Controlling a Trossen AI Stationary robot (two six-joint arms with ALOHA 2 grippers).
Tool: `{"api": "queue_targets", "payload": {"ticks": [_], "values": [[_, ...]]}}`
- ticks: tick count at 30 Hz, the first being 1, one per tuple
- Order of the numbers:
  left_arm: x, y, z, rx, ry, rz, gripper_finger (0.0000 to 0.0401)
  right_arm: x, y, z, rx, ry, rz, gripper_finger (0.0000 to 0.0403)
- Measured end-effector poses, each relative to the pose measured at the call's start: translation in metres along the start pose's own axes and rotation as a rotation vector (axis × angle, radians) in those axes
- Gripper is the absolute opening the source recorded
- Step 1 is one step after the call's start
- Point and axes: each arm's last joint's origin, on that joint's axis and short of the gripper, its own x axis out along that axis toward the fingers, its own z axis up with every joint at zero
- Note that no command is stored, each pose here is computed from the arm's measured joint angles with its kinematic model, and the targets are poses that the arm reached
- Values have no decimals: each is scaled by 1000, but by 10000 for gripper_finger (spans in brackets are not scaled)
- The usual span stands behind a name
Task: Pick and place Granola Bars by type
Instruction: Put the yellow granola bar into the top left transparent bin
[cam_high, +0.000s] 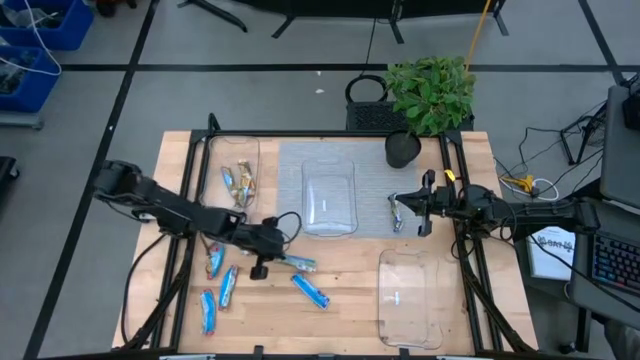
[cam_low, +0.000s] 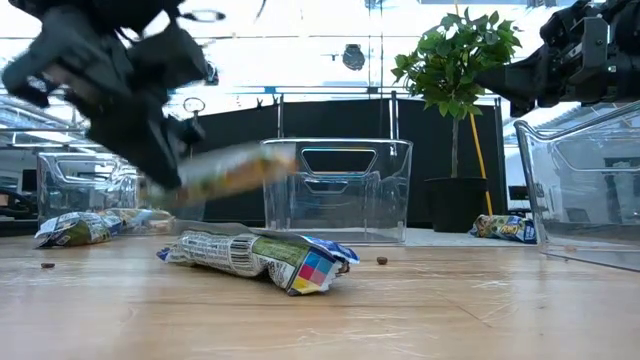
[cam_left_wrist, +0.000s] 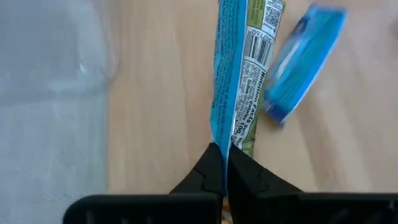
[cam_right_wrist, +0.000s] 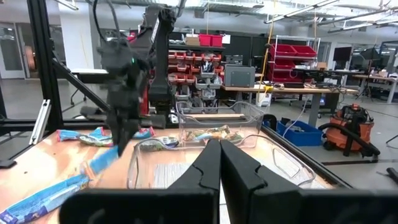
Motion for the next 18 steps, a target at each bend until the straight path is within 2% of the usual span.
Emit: {"api": "queue_targets", "payload": {"ticks": [9, 18], "values": [[-61, -17, 17, 189, -251, 60, 5, 0, 0, 1, -1, -7, 0, 0], [-112, -16, 20, 321, -453, 158, 4, 0, 0, 1, 3, -7, 0, 0]]}}
